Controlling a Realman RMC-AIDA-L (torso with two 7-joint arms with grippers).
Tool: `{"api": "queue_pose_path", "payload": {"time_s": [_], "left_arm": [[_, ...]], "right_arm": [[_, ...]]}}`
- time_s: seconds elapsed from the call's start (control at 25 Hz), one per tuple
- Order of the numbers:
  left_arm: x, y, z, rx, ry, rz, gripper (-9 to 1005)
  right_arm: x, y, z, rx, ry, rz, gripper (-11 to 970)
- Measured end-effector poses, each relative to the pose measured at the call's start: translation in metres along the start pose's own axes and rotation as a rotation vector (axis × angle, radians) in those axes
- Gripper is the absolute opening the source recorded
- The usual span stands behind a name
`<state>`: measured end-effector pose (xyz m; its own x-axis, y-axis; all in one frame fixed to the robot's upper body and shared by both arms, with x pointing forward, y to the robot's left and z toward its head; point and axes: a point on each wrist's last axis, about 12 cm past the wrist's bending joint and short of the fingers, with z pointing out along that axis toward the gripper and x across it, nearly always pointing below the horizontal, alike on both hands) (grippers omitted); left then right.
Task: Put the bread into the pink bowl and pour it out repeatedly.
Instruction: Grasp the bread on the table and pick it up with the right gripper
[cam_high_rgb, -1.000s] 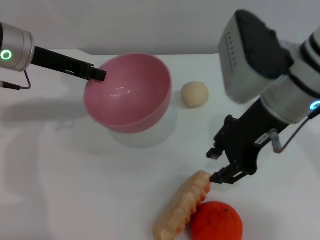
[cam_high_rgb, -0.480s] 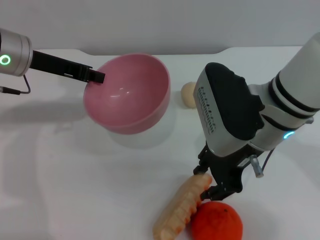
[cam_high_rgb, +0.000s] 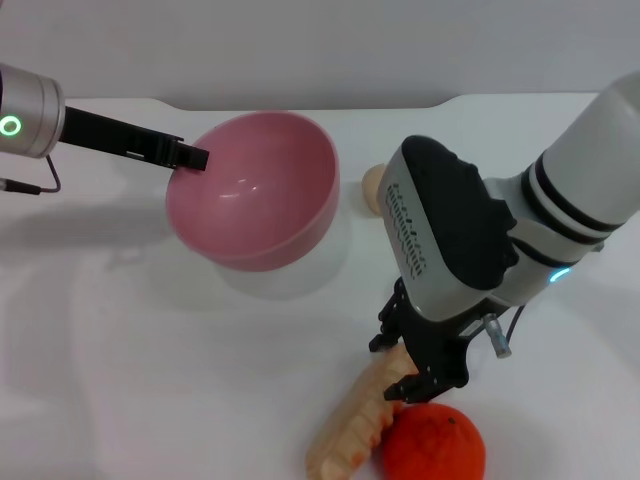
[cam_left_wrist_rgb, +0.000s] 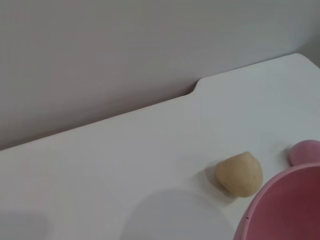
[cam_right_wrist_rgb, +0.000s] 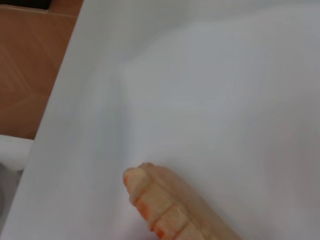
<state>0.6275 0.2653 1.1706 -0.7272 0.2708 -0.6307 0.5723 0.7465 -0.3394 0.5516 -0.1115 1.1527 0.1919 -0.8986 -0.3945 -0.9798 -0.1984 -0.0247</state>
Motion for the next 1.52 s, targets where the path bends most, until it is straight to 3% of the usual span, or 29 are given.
{"api": "queue_pose_path", "payload": {"time_s": [0.88, 1.32, 1.52], "left_arm": [[0.000, 0.003, -0.001, -0.017, -0.003, -0.003, 44], [0.000, 0.005, -0.001, -0.025, -0.002, 0.001, 43], [0.000, 0.005, -0.001, -0.026, -0.001, 0.001, 43]], "right_arm": [[0.010, -0.008, 0.026, -0.038, -0.005, 0.032, 491], [0.012, -0.014, 0.029, 0.027, -0.052, 0.064, 278], [0.012, -0.014, 0.028, 0.032, -0.054, 0.063, 256]]}}
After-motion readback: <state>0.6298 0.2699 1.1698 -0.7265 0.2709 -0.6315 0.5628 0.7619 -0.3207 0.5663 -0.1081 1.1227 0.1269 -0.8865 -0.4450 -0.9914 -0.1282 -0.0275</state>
